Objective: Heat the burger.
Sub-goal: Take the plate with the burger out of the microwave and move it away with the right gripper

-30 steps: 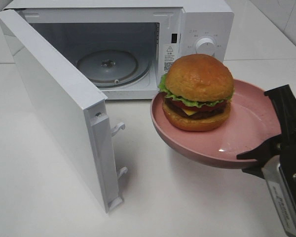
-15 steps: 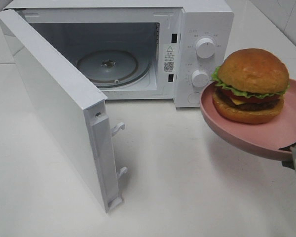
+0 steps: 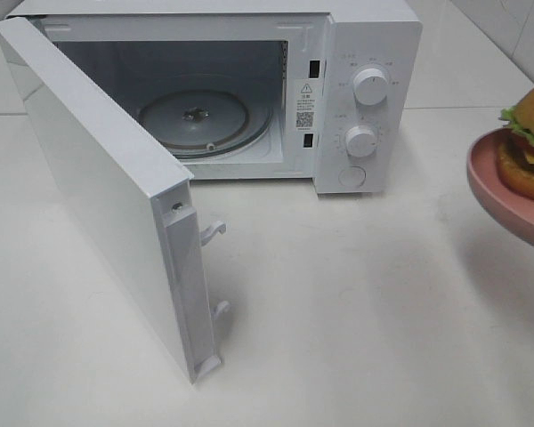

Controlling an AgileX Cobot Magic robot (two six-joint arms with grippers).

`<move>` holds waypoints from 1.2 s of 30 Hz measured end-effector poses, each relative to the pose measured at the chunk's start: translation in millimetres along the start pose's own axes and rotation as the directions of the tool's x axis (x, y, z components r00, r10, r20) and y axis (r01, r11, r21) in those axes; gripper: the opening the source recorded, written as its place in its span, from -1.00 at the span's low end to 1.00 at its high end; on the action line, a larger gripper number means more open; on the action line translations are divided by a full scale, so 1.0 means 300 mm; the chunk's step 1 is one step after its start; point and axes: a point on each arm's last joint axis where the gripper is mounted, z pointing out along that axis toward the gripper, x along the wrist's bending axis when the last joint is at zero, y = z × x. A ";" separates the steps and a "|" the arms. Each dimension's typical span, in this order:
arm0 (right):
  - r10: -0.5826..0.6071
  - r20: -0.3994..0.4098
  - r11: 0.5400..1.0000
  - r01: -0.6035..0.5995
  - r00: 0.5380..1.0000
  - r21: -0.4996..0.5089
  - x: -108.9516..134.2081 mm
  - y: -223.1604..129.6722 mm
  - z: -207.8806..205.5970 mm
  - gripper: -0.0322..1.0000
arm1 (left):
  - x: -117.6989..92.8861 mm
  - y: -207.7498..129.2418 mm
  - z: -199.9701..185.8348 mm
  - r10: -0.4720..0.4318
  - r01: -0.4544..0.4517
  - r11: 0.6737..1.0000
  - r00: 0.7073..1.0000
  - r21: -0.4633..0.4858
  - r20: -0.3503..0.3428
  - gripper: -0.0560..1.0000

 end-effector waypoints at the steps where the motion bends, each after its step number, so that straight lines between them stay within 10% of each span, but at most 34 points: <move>1: 0.022 0.009 1.000 -0.022 1.000 0.019 -0.002 -0.006 0.000 -0.65 | 0.000 0.000 0.000 0.000 0.000 1.000 1.000 0.000 0.000 0.98; 12: 0.264 0.066 0.938 -0.272 0.962 0.214 -0.007 -0.034 0.032 -0.65 | 0.000 0.000 0.000 0.000 0.000 1.000 1.000 0.000 0.000 0.98; 17: 0.482 0.128 0.822 -0.498 0.867 0.275 0.001 -0.033 0.057 -0.65 | 0.000 0.000 0.000 0.000 0.000 1.000 1.000 0.000 0.000 0.98; 36: 0.623 0.282 0.615 -0.680 0.729 0.400 0.027 -0.004 0.160 -0.65 | 0.000 0.000 0.000 0.000 0.000 1.000 1.000 0.000 0.000 0.98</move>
